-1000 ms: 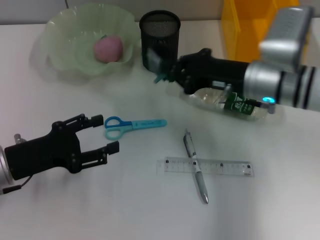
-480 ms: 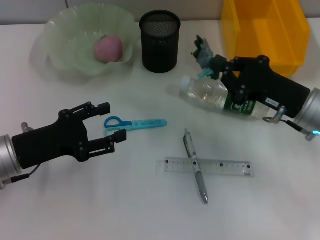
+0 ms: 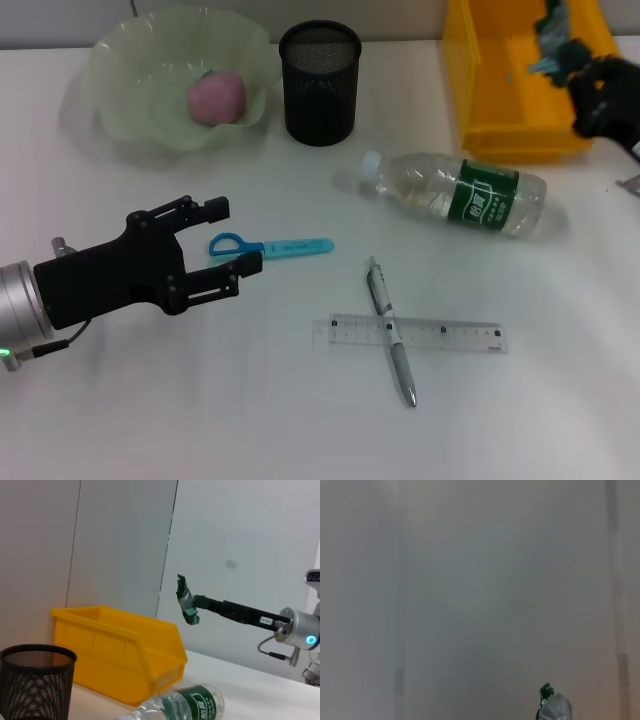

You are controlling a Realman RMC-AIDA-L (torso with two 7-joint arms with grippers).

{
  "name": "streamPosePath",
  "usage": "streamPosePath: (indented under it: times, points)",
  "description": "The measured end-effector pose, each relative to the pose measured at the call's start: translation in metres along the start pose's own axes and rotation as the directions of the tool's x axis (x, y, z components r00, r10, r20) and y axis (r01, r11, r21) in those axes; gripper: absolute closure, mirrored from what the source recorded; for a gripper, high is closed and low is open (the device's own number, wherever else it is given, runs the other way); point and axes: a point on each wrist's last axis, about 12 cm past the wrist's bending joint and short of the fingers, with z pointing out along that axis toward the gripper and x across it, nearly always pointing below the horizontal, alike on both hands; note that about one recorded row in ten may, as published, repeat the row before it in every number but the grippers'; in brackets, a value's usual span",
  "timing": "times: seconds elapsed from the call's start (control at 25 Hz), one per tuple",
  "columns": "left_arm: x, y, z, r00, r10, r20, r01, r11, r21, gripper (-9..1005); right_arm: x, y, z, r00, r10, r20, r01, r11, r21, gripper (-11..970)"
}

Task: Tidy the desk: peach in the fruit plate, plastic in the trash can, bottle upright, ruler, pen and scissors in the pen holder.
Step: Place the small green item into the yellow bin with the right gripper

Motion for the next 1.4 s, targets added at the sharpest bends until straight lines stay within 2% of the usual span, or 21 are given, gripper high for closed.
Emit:
streamPosePath:
  times: [0.16,0.24,0.72,1.04,1.24,1.36,1.4]
  points:
    - [0.0,0.0,0.0,1.0,-0.001,0.003,0.001,1.0,-0.003,202,0.0,-0.016,0.004,1.0,0.01,-0.017,-0.008,0.993,0.12,920]
    - [0.0,0.0,0.0,1.0,-0.004,0.004,0.004,1.0,-0.004,202,0.0,-0.023,0.015,0.999,0.015,-0.052,-0.007,0.988,0.153,918]
    - [0.002,-0.003,-0.002,1.0,-0.014,0.014,0.014,1.0,-0.009,204,-0.003,-0.026,0.058,0.987,-0.014,-0.163,0.04,0.987,0.155,907]
    - [0.003,-0.003,-0.003,1.0,-0.018,0.015,0.018,1.0,-0.01,205,-0.002,-0.026,0.067,0.981,0.009,-0.195,0.023,0.987,0.16,899]
    - [0.002,-0.003,-0.003,1.0,-0.017,0.016,0.017,1.0,-0.009,205,-0.004,-0.029,0.066,0.983,0.024,-0.183,0.009,0.984,0.176,705]
    - [0.0,-0.002,-0.001,1.0,-0.011,0.017,0.011,1.0,-0.004,206,-0.007,-0.03,0.063,0.986,0.069,-0.152,-0.041,0.983,0.181,463]
    - [0.0,-0.002,-0.001,1.0,-0.011,0.017,0.011,1.0,-0.004,206,-0.008,-0.03,0.061,0.987,0.09,-0.132,-0.066,0.982,0.177,437]
